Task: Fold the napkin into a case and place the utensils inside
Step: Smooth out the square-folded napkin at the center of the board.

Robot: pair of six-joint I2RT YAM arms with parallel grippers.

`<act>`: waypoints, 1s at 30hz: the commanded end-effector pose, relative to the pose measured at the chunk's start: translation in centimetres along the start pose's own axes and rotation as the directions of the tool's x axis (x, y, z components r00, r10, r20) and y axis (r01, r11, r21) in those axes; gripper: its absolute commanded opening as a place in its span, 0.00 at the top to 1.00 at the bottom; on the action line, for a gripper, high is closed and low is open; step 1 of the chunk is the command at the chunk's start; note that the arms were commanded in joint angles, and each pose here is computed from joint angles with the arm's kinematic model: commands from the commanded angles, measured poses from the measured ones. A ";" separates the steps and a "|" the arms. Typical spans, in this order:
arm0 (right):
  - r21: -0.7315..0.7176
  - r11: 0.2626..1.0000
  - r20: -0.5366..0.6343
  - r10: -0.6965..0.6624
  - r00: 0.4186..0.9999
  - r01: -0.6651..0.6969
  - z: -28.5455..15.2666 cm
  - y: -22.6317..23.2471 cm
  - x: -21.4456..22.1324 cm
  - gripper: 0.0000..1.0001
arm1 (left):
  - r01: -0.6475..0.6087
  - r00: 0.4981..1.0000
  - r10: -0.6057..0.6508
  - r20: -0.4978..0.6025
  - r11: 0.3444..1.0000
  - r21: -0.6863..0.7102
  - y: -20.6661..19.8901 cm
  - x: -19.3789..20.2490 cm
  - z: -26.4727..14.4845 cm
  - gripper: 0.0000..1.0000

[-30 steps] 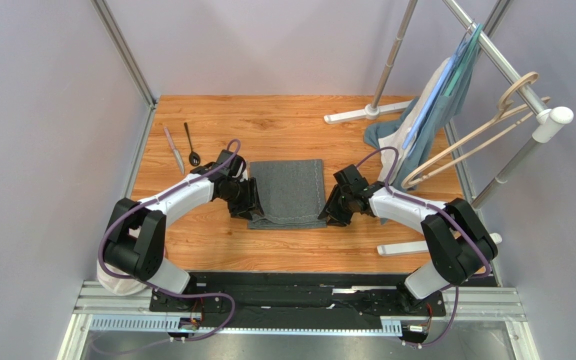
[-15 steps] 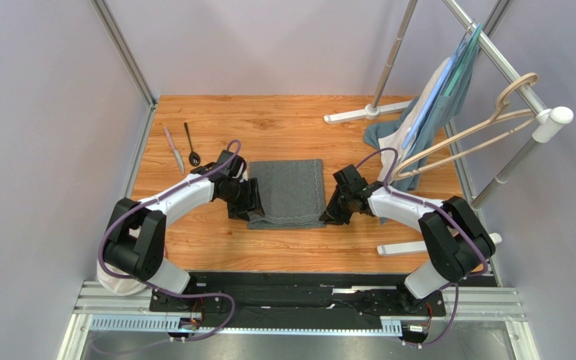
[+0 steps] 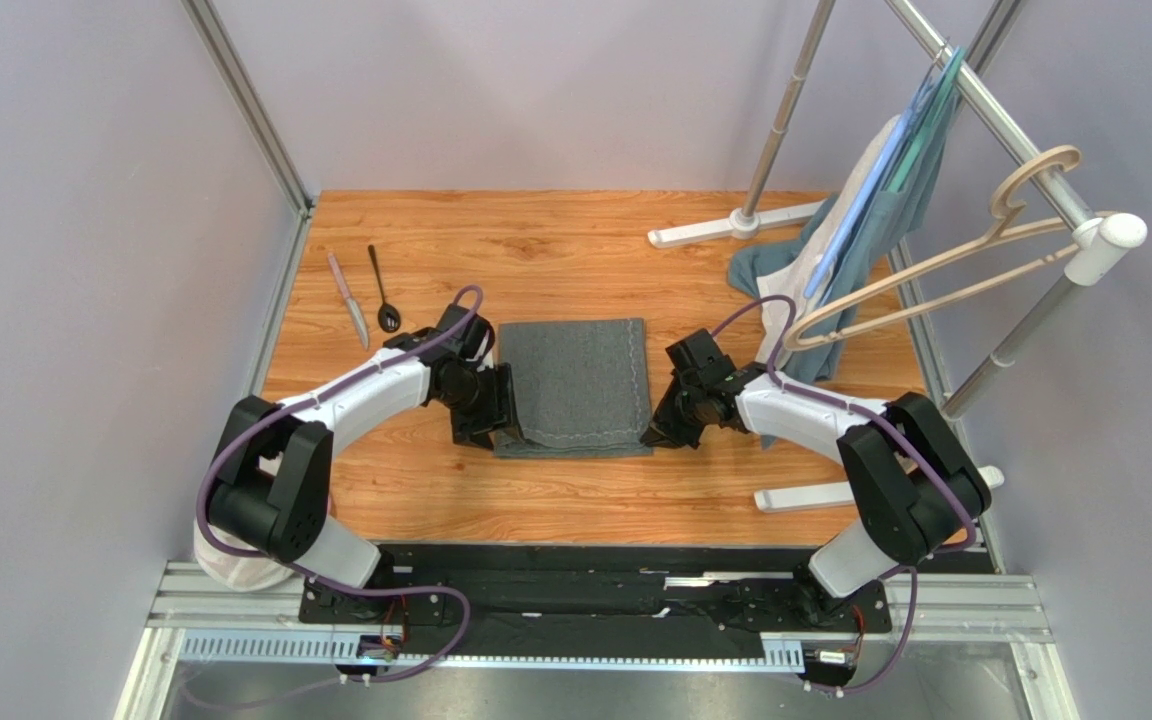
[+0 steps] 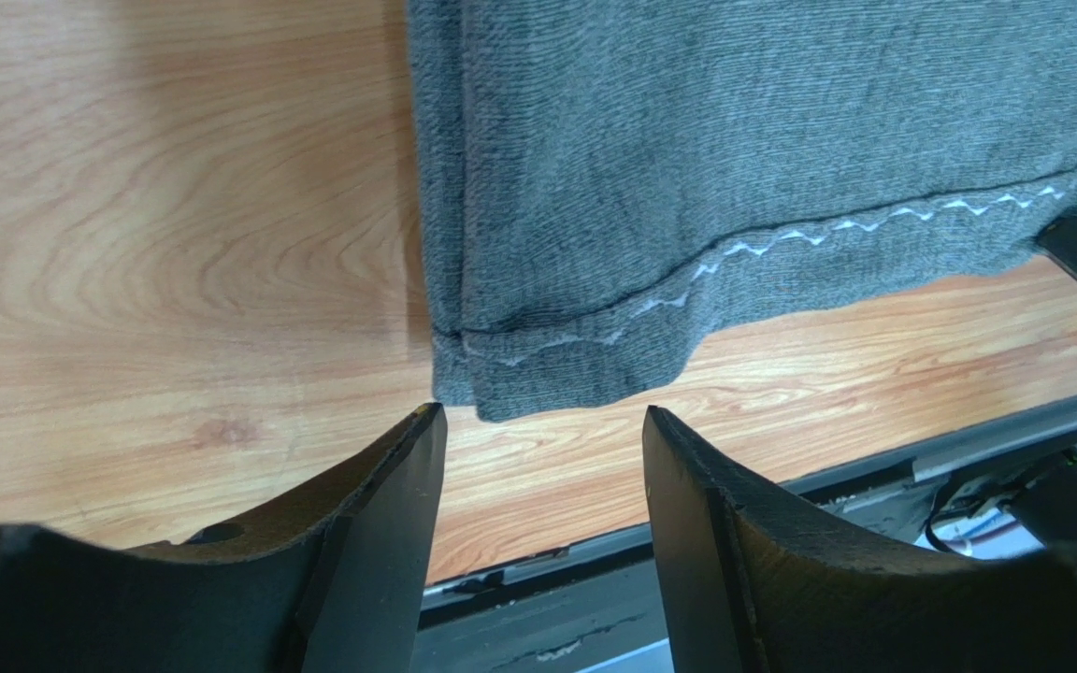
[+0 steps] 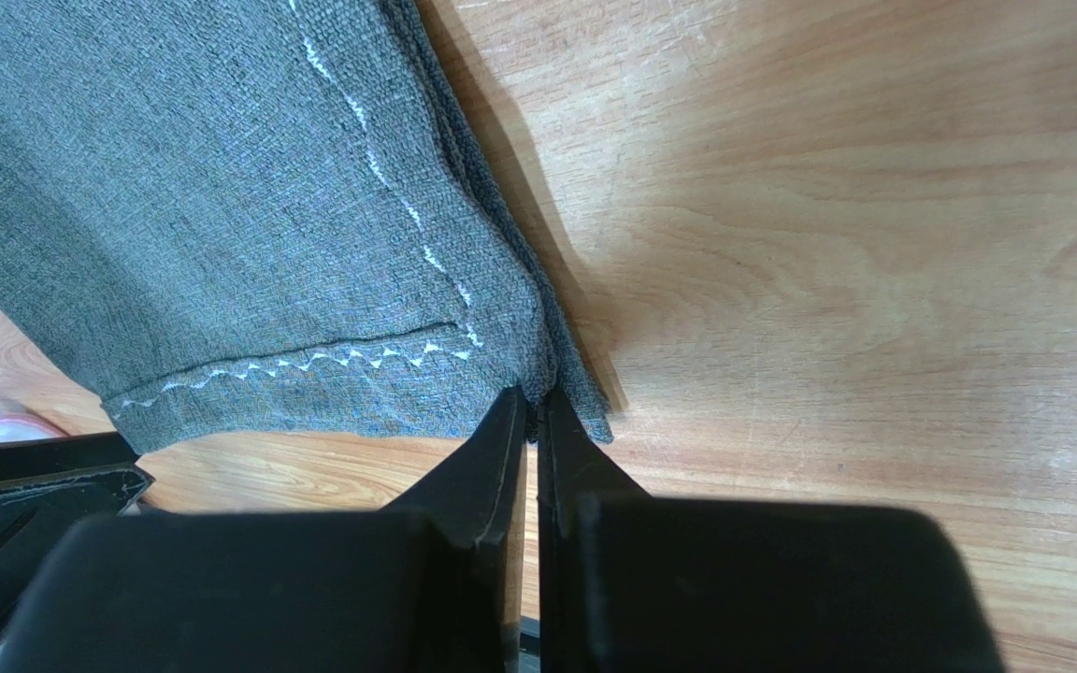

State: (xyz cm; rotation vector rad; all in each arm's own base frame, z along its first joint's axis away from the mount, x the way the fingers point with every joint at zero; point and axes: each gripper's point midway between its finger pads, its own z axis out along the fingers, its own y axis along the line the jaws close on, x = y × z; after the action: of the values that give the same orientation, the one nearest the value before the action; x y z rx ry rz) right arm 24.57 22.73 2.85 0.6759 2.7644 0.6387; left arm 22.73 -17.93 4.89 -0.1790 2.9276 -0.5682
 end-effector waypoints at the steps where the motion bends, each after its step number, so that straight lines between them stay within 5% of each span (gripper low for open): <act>1: -0.050 0.999 0.038 -0.006 0.999 0.008 -1.0 1.7 -0.9 0.98 | 0.017 0.999 -0.016 0.029 0.999 -0.041 0.6 -0.1 -0.8 0.36; 14: -0.068 0.998 0.022 -0.009 1.000 0.010 -0.9 2.1 -0.8 1.00 | 0.016 0.999 -0.016 0.047 1.000 -0.008 -0.4 -1.6 0.5 0.56; 19: -0.074 0.997 0.031 -0.023 0.999 0.025 -1.2 2.2 -1.0 1.00 | 0.002 0.998 -0.001 0.059 1.000 -0.009 -0.5 -1.8 0.2 0.76; 20: -0.078 0.996 0.036 -0.040 0.999 0.043 -1.4 2.3 -1.0 1.00 | -0.013 0.997 0.015 0.076 1.000 -0.018 -0.6 -2.3 -0.4 0.90; 23: -0.063 0.994 0.065 -0.088 0.994 0.092 -2.4 2.3 -1.5 1.00 | -0.035 0.992 0.041 0.123 0.998 -0.057 -0.1 -2.7 -2.1 0.98; 30: -0.064 0.987 0.081 -0.140 0.987 0.145 -4.2 2.0 -1.4 1.00 | -0.056 0.991 0.060 0.121 0.998 -0.037 -0.3 -1.9 -3.2 1.00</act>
State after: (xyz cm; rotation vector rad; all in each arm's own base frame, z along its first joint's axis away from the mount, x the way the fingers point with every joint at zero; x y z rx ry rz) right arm 24.69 22.46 5.66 0.5419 2.7199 0.6633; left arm 24.15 -16.74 6.82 -0.1705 2.8391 -0.4701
